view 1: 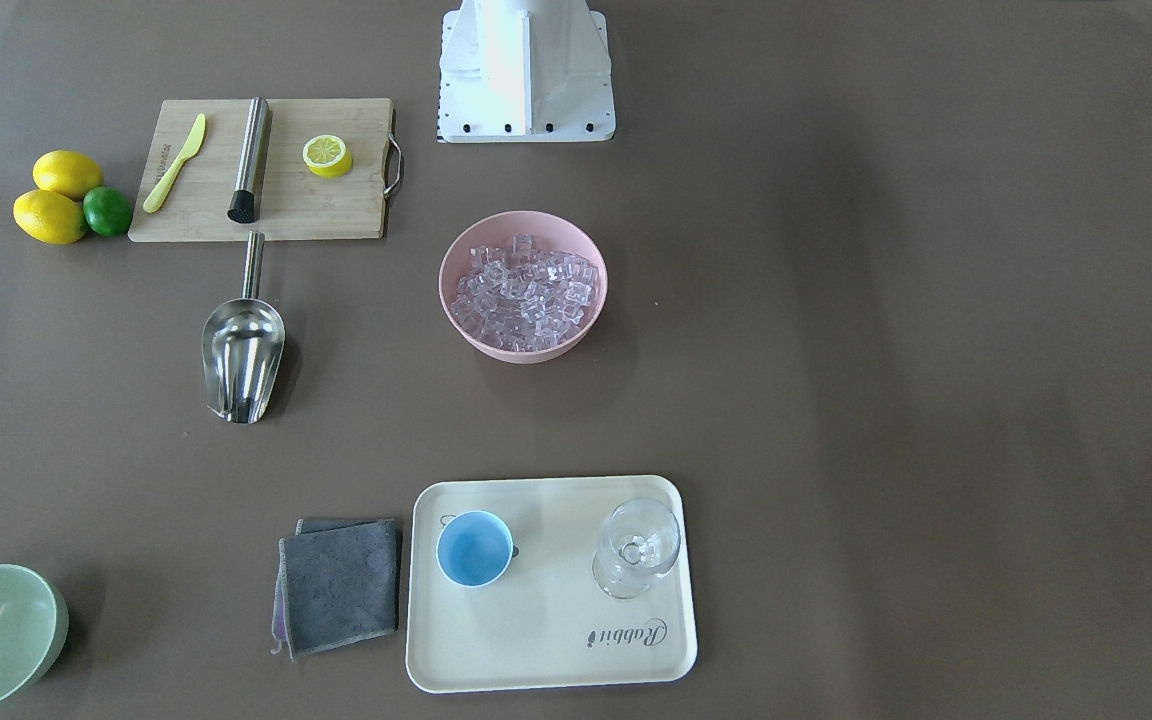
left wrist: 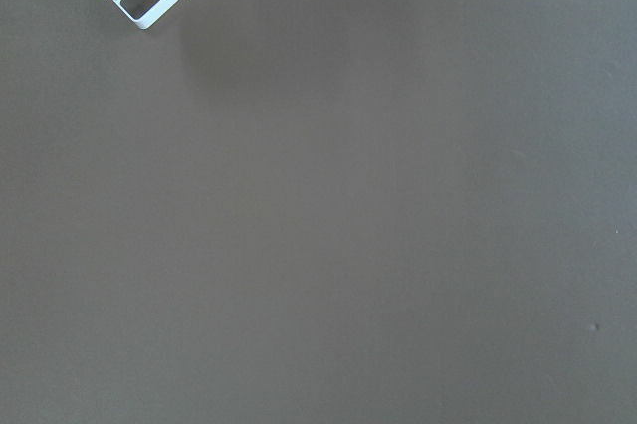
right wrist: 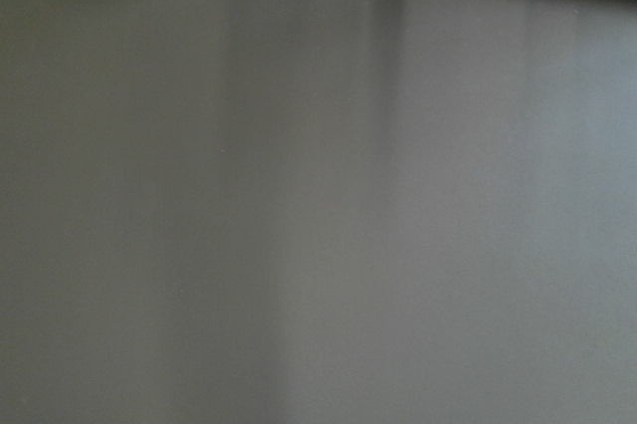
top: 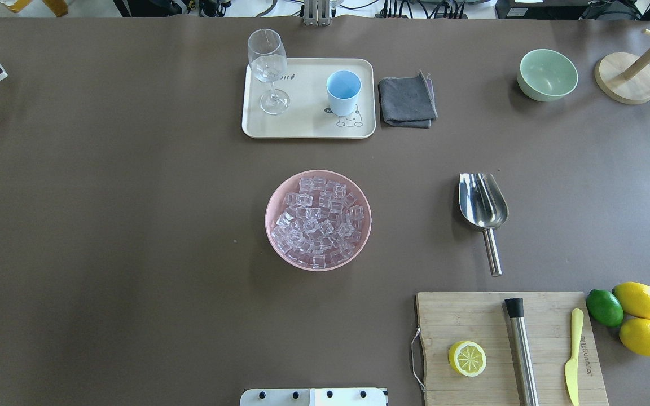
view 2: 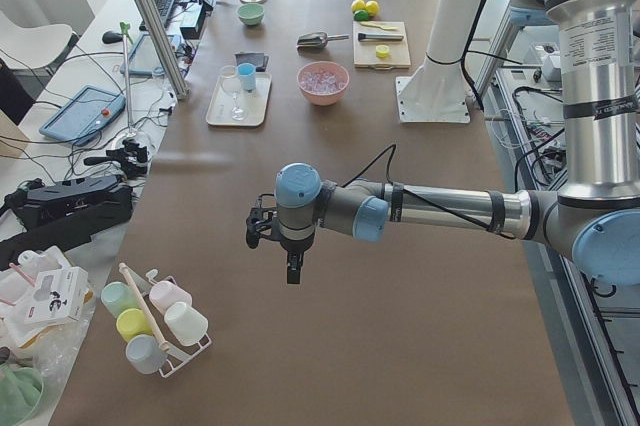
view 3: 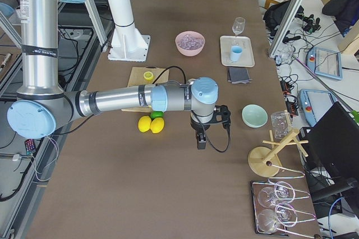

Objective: Put ice in cup with scoop

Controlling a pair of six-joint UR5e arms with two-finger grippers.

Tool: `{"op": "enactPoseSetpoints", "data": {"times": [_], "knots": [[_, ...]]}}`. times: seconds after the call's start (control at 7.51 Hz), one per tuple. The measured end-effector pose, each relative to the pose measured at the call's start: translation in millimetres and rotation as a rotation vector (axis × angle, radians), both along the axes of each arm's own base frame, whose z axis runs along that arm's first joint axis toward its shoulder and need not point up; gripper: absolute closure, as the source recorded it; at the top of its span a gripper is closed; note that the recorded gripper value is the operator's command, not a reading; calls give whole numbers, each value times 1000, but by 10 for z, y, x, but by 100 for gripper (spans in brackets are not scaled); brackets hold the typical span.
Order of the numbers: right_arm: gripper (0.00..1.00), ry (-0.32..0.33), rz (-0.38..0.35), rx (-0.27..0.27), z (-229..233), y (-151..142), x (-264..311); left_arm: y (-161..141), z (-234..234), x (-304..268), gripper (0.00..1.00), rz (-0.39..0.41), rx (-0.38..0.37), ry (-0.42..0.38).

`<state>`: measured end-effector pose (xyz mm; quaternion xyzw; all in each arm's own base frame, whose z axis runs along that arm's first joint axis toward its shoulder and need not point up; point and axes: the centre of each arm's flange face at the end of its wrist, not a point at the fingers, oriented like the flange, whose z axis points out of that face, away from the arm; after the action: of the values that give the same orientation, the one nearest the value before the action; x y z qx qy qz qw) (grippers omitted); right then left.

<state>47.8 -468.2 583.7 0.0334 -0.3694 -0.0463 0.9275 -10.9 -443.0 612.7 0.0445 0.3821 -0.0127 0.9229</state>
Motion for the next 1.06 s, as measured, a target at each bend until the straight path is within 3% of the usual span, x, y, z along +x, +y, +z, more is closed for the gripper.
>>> {"op": "enactPoseSetpoints", "data": {"times": [0.27, 0.8, 1.06], "knots": [[1, -2, -15, -32, -408, -23, -650, 29, -32, -6, 2, -1, 5, 0], [1, -39, -63, -75, -1407, 168, -2096, 39, -66, -4, 2, 0, 11, 2], [1, -20, -72, -91, -1757, 360, -2786, 37, -76, -3, 2, 0, 13, 2]]}}
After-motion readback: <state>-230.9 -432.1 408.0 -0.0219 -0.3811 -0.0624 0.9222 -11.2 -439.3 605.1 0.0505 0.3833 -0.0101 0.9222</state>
